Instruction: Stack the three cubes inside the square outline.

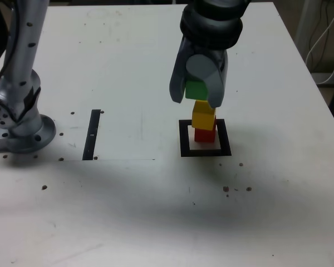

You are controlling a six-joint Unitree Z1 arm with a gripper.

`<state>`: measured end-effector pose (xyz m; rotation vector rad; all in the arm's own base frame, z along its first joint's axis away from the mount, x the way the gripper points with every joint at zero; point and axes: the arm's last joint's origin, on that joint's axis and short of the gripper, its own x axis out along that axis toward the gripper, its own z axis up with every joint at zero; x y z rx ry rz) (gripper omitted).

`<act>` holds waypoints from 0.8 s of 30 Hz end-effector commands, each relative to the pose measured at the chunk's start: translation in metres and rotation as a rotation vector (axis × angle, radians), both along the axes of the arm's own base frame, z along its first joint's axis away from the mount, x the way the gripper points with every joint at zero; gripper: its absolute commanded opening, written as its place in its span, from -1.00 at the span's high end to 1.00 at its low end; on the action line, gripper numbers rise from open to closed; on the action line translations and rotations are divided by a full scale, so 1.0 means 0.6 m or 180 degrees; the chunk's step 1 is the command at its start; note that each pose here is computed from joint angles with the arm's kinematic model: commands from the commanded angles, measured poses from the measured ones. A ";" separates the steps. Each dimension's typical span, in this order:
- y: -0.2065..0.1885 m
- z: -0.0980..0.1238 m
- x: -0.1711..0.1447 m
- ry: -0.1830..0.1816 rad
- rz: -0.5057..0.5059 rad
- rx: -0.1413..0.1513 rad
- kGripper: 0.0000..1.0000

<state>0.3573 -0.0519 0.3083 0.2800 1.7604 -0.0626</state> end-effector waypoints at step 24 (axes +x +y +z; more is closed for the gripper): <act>-0.006 -0.046 0.007 -0.0156 -0.0012 0.0003 0.69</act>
